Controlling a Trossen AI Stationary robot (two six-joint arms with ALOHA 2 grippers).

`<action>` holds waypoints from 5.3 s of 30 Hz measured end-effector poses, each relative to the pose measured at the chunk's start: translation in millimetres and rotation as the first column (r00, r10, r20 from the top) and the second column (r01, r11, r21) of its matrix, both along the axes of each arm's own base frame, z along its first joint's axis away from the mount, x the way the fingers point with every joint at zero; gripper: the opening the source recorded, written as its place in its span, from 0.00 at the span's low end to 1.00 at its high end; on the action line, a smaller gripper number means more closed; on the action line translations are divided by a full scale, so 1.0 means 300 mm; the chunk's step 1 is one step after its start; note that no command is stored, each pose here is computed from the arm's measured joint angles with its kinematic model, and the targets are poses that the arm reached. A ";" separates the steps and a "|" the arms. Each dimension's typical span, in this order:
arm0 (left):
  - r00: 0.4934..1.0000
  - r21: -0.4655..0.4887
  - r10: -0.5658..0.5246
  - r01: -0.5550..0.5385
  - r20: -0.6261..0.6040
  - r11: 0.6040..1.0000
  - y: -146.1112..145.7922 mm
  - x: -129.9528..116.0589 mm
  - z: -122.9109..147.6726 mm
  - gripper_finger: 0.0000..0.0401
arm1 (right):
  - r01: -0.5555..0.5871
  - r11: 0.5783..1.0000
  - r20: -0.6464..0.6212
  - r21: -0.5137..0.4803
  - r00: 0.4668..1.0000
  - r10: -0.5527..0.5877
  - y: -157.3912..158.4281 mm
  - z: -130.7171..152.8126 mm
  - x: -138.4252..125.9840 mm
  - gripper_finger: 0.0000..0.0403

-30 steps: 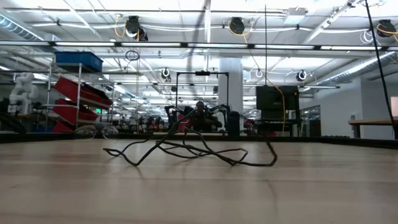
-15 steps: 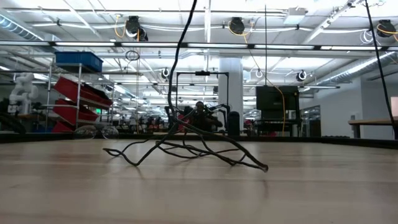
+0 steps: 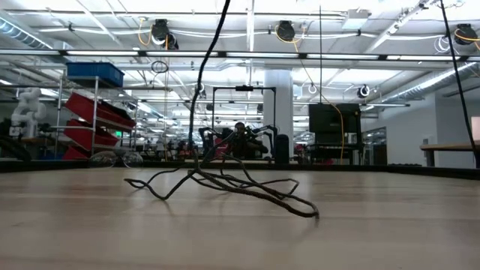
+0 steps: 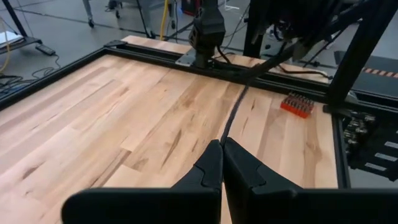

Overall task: Coil cords
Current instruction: Coil the black wire onto the spool

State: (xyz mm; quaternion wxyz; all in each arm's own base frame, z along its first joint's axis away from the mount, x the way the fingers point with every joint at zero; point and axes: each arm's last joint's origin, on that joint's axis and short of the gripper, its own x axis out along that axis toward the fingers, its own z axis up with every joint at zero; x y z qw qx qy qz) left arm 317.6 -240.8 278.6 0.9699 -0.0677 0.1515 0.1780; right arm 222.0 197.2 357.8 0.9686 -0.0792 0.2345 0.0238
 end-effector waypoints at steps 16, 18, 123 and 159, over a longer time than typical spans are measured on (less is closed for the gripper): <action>0.994 0.016 0.038 -0.037 -0.107 0.999 0.062 0.021 -0.039 0.01 | 0.029 0.996 -0.096 -0.080 0.995 -0.036 -0.037 -0.064 0.075 0.00; 0.993 0.014 0.042 -0.041 -0.113 0.999 0.064 0.019 -0.042 0.01 | 0.038 0.997 -0.105 -0.071 0.993 -0.045 -0.039 -0.066 0.074 0.00; 0.911 0.216 -0.148 0.245 -0.386 0.945 -0.027 0.211 -0.376 0.38 | 0.209 0.978 -0.148 -0.003 0.967 -0.207 -0.120 -0.036 0.008 0.00; 0.809 0.257 0.251 -0.129 -0.531 0.958 0.142 -0.083 -0.117 0.01 | 0.195 0.980 -0.176 0.034 0.967 -0.187 -0.104 -0.043 0.002 0.00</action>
